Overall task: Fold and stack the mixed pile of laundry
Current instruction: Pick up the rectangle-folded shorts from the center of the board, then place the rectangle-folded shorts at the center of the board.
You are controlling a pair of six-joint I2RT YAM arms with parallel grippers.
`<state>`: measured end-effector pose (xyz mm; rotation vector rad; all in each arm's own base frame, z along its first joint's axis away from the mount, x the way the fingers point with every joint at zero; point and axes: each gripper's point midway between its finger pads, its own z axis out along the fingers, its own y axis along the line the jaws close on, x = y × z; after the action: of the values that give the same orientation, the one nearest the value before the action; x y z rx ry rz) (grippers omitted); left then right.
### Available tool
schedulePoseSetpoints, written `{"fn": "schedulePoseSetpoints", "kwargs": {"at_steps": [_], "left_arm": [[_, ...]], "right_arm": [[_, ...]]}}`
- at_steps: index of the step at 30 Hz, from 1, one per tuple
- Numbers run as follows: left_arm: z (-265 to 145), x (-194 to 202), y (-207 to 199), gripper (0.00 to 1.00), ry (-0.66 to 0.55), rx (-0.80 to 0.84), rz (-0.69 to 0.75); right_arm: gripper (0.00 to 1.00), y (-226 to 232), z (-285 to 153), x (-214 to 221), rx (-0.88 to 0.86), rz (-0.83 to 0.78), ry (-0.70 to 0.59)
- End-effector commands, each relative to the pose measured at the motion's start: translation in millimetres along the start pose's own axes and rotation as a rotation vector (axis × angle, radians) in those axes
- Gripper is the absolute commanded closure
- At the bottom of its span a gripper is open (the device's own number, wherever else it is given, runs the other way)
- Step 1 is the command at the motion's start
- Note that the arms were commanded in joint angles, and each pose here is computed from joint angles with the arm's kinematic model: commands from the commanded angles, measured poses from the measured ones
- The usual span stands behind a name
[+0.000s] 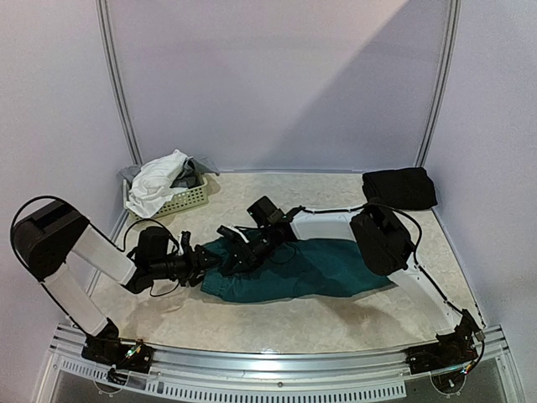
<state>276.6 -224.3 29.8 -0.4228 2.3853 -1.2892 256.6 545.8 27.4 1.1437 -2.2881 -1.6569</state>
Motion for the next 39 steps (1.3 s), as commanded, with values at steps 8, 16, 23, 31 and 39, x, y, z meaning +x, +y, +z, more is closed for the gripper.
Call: {"fn": "schedulePoseSetpoints", "kwargs": {"at_steps": [8, 16, 23, 31, 39], "left_arm": [[10, 38, 42, 0.74, 0.124, -0.029, -0.158], [-2, 29, 38, 0.88, 0.130, -0.169, -0.022], [-48, 3, 17, 0.90, 0.192, -0.488, 0.285], [-84, -11, -16, 0.93, 0.238, -0.605, 0.363], [-88, -30, -66, 0.95, 0.199, -0.574, 0.399]], "right_arm": [[0.62, -71, 20, 70, 0.184, 0.171, 0.132], [0.52, -17, -41, 78, 0.322, -0.070, 0.206], [0.47, 33, -102, 78, 0.379, -0.222, 0.201], [0.47, 15, -146, 82, 0.551, -0.269, 0.183], [0.53, -16, -130, 71, 0.571, -0.195, 0.169]]}}
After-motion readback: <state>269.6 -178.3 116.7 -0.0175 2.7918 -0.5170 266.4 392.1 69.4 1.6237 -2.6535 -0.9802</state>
